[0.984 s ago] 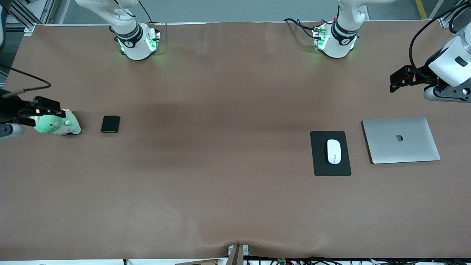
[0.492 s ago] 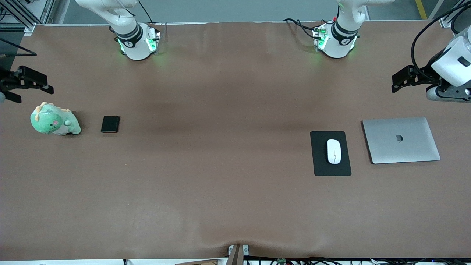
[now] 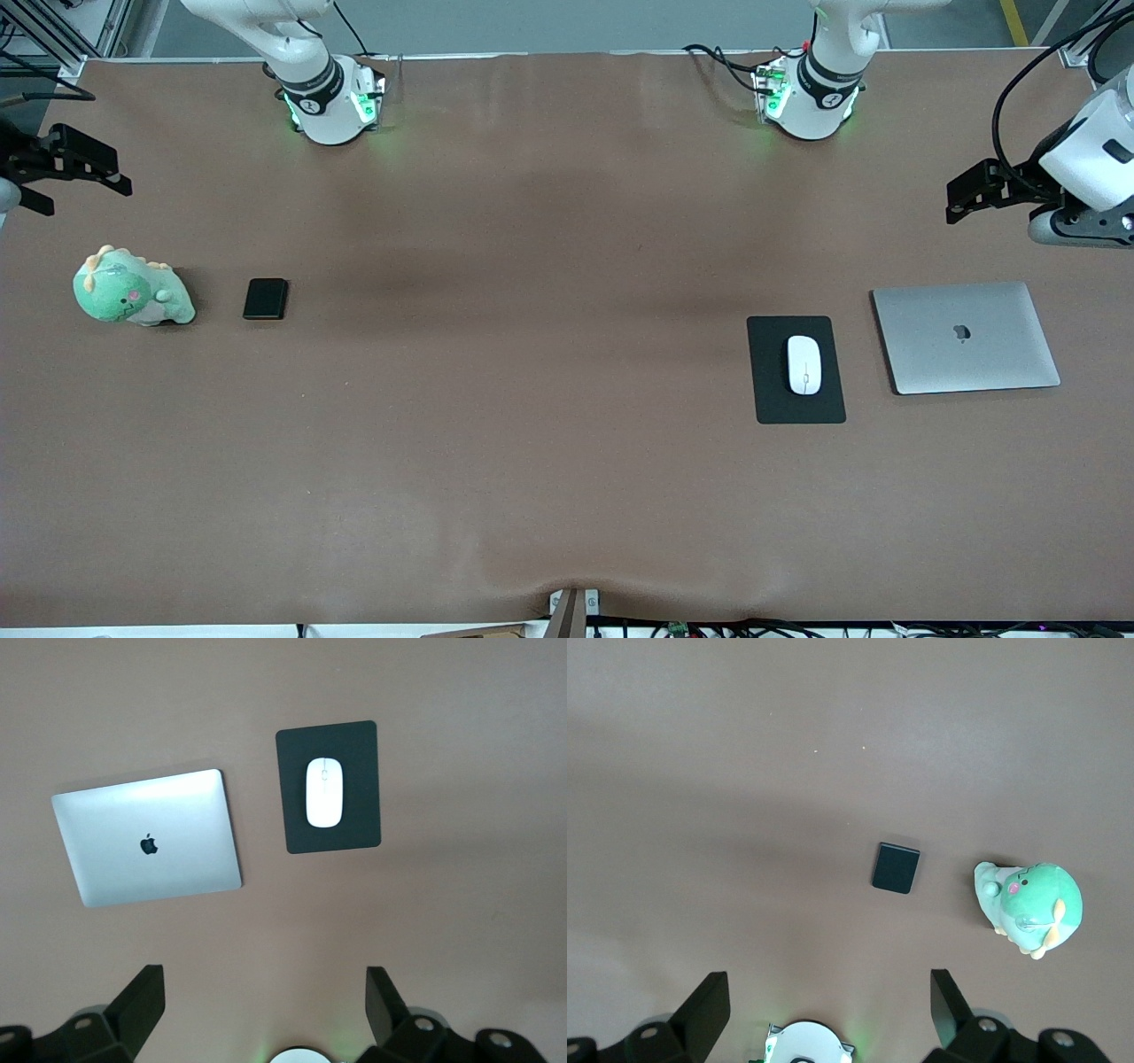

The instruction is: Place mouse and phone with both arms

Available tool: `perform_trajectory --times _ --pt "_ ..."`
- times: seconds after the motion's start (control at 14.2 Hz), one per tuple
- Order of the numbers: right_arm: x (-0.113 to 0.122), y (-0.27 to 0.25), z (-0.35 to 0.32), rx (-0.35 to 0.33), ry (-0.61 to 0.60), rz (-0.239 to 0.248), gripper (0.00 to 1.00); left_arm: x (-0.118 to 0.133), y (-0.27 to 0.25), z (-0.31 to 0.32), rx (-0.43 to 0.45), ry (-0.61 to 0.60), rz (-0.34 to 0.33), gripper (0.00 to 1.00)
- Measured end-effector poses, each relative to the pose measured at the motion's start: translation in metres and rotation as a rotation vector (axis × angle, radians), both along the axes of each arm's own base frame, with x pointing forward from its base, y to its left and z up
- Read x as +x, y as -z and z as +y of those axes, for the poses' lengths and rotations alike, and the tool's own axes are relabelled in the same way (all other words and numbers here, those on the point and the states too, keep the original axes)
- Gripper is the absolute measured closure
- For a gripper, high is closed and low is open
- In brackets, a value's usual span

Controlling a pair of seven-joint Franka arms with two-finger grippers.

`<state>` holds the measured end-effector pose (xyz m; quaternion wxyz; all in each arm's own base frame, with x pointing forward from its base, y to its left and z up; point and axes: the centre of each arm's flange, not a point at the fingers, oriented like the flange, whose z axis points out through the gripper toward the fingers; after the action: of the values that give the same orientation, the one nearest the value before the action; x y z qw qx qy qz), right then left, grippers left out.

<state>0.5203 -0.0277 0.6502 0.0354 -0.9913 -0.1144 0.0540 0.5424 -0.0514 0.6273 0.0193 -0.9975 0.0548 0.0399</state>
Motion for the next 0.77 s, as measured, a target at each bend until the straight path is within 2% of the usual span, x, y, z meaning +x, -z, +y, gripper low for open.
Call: perform_trajectory --times 0.35,0.77 --pt "0.0018 0.0013 -0.0056 -0.062 0.002 -0.024 0.0 0.0004 0.0008 0.0 0.004 0.001 0.001 0.0" --pt "0.0033 0.0002 -0.0092 -0.09 0.004 -0.036 0.0 0.0002 0.0007 -0.0021 0.004 0.005 0.0 0.0"
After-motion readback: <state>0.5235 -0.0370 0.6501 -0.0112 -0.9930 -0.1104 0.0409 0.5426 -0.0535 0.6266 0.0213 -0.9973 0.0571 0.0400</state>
